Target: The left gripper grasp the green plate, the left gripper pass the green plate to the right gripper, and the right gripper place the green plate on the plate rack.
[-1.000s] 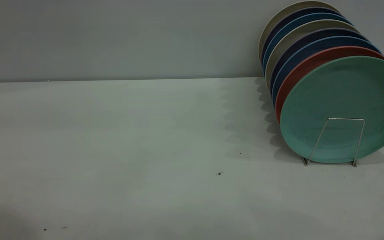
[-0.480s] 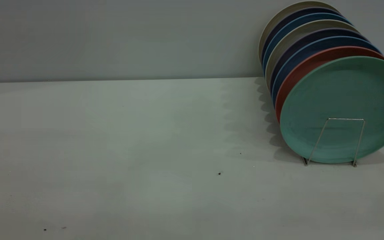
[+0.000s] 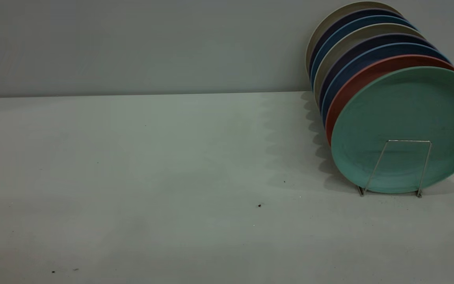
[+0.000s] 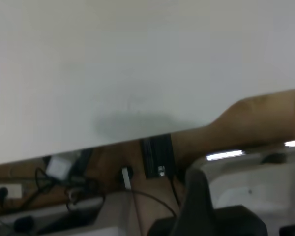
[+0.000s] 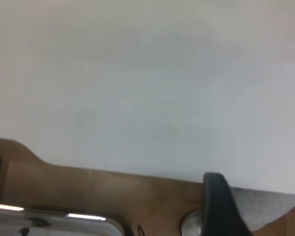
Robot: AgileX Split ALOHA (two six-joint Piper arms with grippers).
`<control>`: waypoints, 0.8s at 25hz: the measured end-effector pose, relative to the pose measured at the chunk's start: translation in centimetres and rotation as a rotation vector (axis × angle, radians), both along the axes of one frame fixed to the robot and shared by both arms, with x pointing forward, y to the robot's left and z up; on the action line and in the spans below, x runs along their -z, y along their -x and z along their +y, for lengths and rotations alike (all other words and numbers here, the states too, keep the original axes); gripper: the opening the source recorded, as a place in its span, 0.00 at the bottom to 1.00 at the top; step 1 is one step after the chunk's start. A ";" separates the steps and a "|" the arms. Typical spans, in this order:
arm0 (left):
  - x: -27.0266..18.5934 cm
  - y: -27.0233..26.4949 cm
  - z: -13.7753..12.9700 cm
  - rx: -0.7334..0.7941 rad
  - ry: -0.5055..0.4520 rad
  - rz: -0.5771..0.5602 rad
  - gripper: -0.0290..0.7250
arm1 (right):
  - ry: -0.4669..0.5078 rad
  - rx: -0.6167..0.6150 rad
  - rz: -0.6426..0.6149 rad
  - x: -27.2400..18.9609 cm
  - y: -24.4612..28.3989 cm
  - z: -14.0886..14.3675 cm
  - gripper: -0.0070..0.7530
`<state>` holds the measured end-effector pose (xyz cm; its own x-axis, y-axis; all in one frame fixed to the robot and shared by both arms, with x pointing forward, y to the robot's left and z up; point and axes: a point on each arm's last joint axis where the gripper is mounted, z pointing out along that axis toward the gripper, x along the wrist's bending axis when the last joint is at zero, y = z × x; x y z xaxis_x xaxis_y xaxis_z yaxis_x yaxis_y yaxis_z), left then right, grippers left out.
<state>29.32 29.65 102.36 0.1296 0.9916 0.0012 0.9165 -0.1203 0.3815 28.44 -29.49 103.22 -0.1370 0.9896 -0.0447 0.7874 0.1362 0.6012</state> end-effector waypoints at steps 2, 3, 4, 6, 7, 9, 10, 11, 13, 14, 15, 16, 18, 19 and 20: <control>-0.1 0.3 0.0 0.000 0.001 -0.029 0.82 | -0.001 0.001 -0.004 0.0 0.0 0.0 0.55; -0.2 0.4 0.0 0.000 0.001 -0.042 0.82 | -0.001 0.001 -0.004 0.0 0.0 0.0 0.55; -0.3 0.6 0.0 0.000 0.001 -0.055 0.82 | -0.001 0.001 -0.004 0.0 0.0 0.0 0.55; -0.4 0.9 0.0 0.000 0.001 -0.080 0.82 | -0.001 0.001 -0.004 0.0 0.0 0.0 0.55; -0.5 1.1 0.0 0.000 0.002 -0.094 0.82 | -0.001 0.002 -0.004 0.0 0.0 0.0 0.55; -0.6 1.4 0.0 0.000 0.002 -0.117 0.82 | -0.001 0.002 -0.004 0.0 0.0 0.0 0.55; -0.6 1.5 0.0 0.000 0.002 -0.127 0.82 | -0.001 0.002 -0.004 0.0 0.0 0.0 0.55; -0.6 1.7 0.0 0.000 0.003 -0.136 0.82 | -0.001 0.002 -0.004 0.0 0.0 0.0 0.55; -0.7 1.9 0.1 0.000 0.003 -0.151 0.82 | -0.002 0.002 -0.013 -0.1 0.2 0.0 0.55; -0.7 2.0 0.1 0.000 0.003 -0.159 0.82 | -0.003 0.002 -0.028 -0.1 0.4 0.0 0.55; -0.7 2.0 0.1 0.000 0.003 -0.166 0.82 | -0.006 0.001 -0.054 -0.2 0.7 0.0 0.55; -0.8 2.1 0.1 0.000 0.004 -0.173 0.82 | -0.007 0.001 -0.080 -0.3 1.1 -0.1 0.55; -0.8 2.3 0.1 0.000 0.004 -0.187 0.82 | -0.013 0.001 -0.159 -0.6 2.2 -0.1 0.55; -0.8 2.4 0.1 0.000 0.004 -0.194 0.82 | -0.015 0.001 -0.196 -0.6 2.7 -0.2 0.55; -0.9 2.6 0.1 0.000 0.004 -0.205 0.82 | -0.018 0.001 -0.241 -0.7 3.4 -0.2 0.55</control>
